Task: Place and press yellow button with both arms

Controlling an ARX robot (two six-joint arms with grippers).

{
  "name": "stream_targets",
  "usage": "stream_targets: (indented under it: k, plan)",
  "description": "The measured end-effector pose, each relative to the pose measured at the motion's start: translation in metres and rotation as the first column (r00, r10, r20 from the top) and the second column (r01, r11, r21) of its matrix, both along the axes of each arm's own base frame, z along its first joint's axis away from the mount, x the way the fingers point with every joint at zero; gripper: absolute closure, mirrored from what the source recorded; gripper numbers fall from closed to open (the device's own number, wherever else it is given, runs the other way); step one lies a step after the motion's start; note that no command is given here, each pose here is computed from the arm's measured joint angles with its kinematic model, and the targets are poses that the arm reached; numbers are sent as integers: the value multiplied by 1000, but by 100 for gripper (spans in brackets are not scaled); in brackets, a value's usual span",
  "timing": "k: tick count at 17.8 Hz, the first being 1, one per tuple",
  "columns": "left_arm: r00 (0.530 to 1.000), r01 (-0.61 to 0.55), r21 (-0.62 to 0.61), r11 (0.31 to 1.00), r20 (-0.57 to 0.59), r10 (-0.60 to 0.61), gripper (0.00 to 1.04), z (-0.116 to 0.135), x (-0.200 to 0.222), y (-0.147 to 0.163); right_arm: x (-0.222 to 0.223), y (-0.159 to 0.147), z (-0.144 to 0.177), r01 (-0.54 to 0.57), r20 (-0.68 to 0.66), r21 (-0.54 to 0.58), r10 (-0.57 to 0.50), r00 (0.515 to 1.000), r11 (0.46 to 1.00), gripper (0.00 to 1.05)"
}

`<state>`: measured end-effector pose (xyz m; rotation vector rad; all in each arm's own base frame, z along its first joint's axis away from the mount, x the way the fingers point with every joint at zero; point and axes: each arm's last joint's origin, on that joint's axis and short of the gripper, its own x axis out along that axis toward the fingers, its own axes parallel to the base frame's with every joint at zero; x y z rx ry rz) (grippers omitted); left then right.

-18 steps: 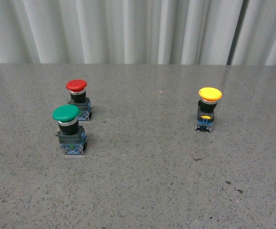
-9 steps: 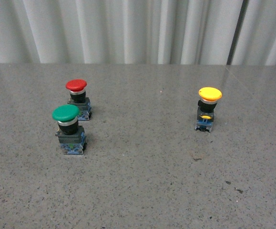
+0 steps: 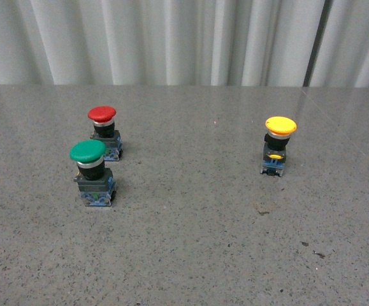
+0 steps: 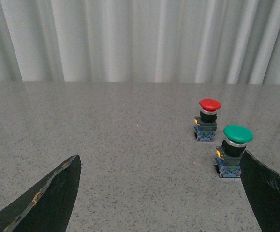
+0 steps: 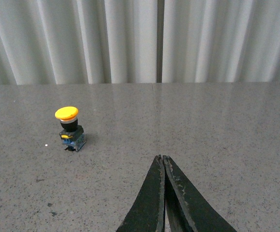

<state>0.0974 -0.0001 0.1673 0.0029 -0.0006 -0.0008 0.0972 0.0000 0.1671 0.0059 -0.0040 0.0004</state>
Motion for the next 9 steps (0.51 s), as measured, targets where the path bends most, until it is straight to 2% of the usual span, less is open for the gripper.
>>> stream_targets:
  k: [2, 9]
  plan:
    - [1000, 0, 0, 1000, 0, 0, 7, 0, 0, 0, 0, 0, 0, 0, 0, 0, 0, 1000, 1000, 101]
    - [1000, 0, 0, 1000, 0, 0, 7, 0, 0, 0, 0, 0, 0, 0, 0, 0, 0, 1000, 1000, 22]
